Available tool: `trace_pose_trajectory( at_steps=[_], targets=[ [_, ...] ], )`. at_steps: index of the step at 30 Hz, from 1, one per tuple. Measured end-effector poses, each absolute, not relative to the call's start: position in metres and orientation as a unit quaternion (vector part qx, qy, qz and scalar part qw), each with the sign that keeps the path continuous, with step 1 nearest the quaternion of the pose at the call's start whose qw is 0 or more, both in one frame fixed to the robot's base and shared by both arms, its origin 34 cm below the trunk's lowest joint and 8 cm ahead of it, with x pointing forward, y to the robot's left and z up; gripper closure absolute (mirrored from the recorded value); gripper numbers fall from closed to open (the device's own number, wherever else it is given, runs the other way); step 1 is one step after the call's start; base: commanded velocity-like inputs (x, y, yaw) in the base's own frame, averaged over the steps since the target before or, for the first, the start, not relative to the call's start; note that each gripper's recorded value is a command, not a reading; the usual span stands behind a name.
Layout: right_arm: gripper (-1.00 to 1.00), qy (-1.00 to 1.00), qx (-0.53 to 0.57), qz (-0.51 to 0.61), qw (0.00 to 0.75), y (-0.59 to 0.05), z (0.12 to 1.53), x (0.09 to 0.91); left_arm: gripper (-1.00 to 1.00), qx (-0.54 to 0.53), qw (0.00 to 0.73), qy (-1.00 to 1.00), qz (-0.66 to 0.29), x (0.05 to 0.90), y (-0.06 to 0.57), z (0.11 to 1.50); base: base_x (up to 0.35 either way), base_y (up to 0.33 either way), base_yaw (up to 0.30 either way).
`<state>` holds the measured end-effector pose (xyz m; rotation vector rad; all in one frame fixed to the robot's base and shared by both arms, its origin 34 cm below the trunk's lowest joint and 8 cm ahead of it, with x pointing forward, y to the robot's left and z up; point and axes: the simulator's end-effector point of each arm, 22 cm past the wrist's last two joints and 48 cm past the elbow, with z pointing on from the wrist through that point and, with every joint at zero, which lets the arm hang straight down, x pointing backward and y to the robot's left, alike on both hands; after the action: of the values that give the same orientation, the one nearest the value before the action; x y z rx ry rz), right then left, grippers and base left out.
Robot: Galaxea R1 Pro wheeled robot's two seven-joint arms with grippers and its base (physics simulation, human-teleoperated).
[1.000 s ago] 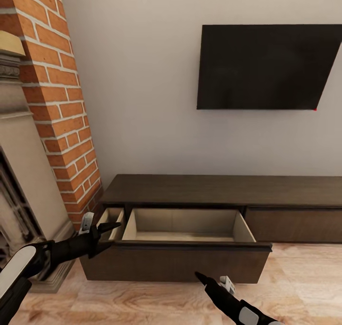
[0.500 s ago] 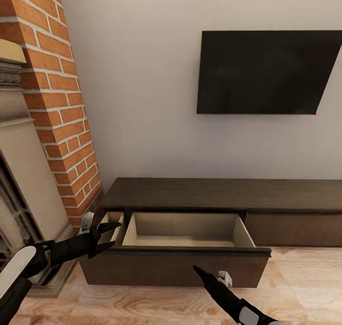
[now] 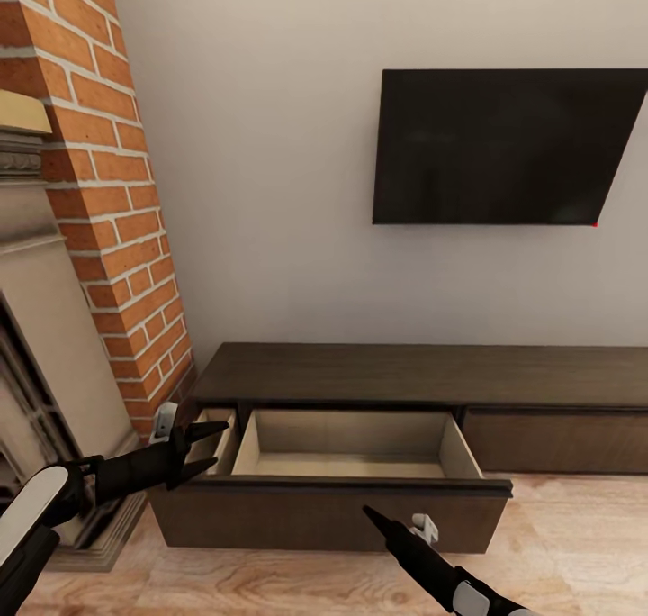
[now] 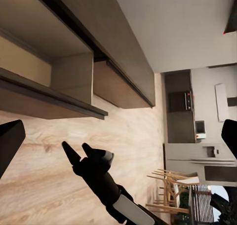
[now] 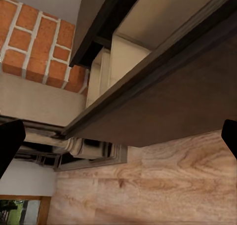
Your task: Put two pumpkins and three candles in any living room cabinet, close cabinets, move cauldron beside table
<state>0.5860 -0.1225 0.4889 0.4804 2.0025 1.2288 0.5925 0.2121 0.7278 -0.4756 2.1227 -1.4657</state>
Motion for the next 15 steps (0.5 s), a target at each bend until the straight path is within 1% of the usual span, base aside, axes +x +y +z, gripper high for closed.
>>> trace_pose_trajectory(
  at_steps=[10,12,15],
  targets=[
    [-1.0,0.779,0.185,0.476,0.364,-0.123,0.51,0.59,-1.0,-0.18,0.257,0.786,-0.533,0.598,0.215,0.745,-0.006,0.0,0.0],
    [-1.0,0.779,0.185,0.476,0.365,-0.123,0.514,0.591,-1.0,-0.18,0.256,0.786,-0.533,0.599,0.215,0.749,-0.167,0.0,0.0],
    [-1.0,0.778,0.185,0.476,0.365,-0.123,0.52,0.592,-1.0,-0.18,0.256,0.785,-0.534,0.6,0.215,0.755,-0.271,0.0,0.0]
  ],
)
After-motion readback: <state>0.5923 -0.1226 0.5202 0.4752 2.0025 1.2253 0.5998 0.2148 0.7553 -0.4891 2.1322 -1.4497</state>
